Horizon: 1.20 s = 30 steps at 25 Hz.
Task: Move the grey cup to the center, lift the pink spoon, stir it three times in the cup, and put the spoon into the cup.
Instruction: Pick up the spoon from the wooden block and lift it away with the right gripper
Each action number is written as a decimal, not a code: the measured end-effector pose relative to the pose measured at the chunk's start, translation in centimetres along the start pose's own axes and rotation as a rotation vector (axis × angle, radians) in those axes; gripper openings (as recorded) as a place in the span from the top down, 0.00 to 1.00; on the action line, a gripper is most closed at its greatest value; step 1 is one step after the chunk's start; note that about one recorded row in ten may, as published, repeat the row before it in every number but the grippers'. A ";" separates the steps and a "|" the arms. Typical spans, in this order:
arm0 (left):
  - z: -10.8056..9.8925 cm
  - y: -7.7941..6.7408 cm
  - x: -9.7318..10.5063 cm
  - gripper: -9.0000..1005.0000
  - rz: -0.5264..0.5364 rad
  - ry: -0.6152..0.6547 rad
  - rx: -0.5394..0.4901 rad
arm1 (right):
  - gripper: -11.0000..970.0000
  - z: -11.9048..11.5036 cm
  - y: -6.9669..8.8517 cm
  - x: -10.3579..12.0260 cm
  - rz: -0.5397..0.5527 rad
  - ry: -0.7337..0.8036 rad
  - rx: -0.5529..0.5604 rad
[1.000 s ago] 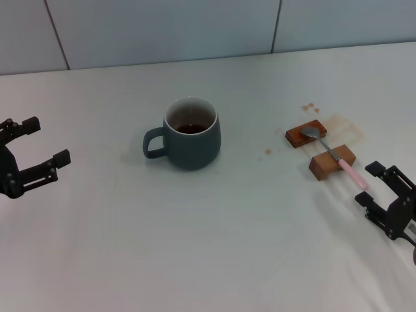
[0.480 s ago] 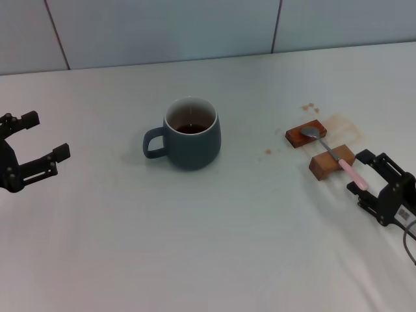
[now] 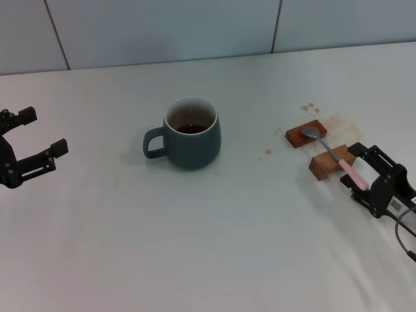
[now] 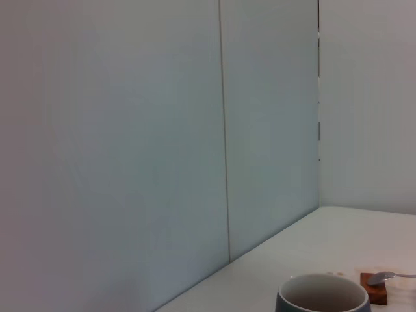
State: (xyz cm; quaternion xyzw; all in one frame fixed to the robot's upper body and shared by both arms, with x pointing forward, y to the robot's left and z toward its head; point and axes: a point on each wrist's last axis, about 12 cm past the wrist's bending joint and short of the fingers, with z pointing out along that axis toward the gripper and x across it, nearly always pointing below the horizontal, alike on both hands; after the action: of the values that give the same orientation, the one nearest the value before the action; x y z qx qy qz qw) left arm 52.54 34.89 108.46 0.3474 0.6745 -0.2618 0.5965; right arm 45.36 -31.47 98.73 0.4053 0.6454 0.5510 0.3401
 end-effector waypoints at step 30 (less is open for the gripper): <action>0.0 0.4 -0.4 0.14 0.016 -0.007 -0.003 | 0.80 0.1 -0.1 -0.1 -0.008 -0.008 0.013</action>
State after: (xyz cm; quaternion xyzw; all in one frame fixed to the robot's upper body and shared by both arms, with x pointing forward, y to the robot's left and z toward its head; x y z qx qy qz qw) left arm 52.86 35.03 108.88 0.3510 0.6700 -0.2571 0.6015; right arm 45.47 -31.49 98.57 0.4070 0.6494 0.5436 0.3422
